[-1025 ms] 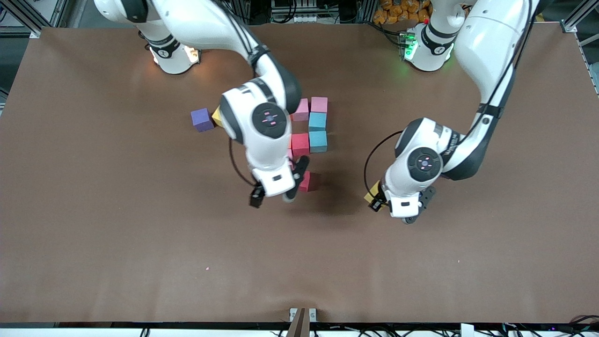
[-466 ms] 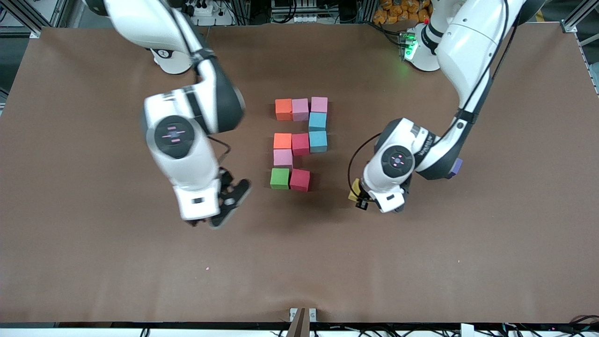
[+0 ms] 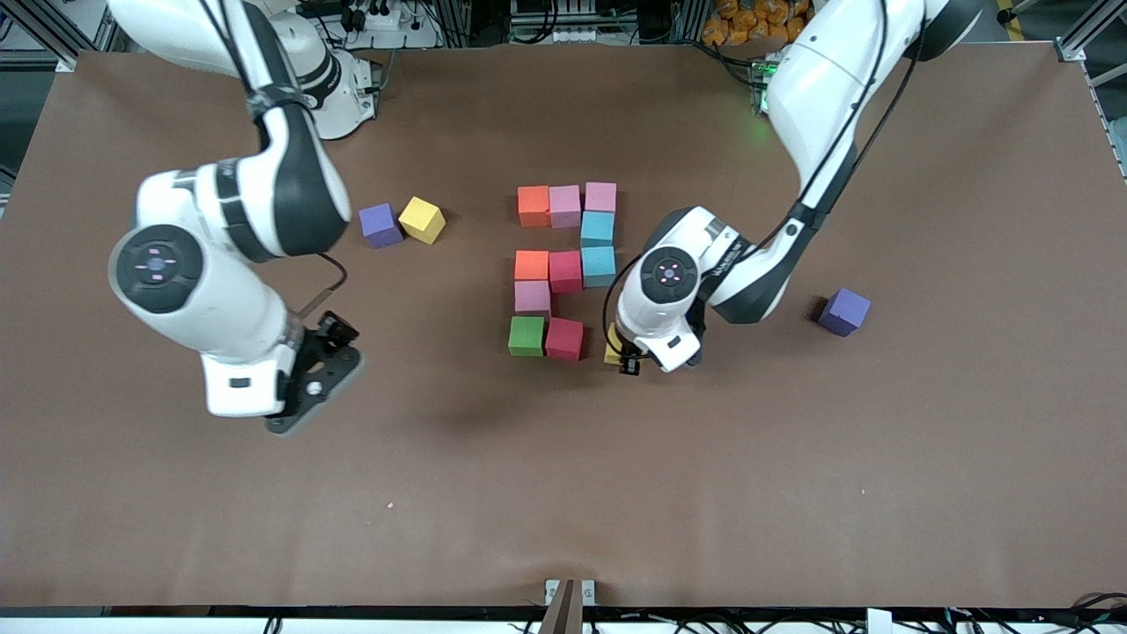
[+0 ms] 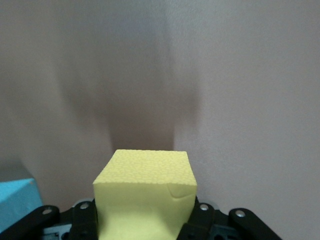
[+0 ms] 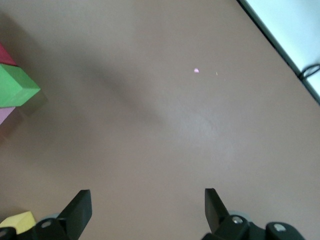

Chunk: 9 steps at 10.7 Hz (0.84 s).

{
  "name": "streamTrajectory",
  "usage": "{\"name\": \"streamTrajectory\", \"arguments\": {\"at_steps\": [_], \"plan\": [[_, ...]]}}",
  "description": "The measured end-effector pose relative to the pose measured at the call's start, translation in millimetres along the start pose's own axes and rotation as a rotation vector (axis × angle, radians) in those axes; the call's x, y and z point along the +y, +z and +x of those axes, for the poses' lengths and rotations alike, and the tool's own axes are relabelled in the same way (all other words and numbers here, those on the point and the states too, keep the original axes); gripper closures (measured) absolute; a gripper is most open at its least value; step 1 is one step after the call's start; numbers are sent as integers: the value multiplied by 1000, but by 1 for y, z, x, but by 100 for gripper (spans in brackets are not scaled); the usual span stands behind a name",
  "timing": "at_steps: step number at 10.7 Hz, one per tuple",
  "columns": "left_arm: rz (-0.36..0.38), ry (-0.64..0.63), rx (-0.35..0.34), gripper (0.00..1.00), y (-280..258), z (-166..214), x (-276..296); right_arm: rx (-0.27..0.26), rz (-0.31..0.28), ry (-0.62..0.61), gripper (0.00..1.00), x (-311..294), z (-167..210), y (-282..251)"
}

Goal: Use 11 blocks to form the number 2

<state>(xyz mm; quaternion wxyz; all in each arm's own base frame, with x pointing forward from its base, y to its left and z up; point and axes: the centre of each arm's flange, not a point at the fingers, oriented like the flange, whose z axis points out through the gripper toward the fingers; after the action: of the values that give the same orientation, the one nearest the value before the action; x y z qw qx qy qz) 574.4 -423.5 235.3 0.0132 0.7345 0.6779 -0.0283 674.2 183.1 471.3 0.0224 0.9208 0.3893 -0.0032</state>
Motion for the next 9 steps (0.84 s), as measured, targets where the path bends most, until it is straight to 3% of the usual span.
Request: {"name": "streamTrajectory", "arguments": {"at_steps": [4,9], "plan": [[7,-63,34,44,32,-11,-6,-21,62,50,0,9,-51,-1],[-23,-107,19,44,37,-28,-10,-58,123,127,0,33,-105,15]]}}
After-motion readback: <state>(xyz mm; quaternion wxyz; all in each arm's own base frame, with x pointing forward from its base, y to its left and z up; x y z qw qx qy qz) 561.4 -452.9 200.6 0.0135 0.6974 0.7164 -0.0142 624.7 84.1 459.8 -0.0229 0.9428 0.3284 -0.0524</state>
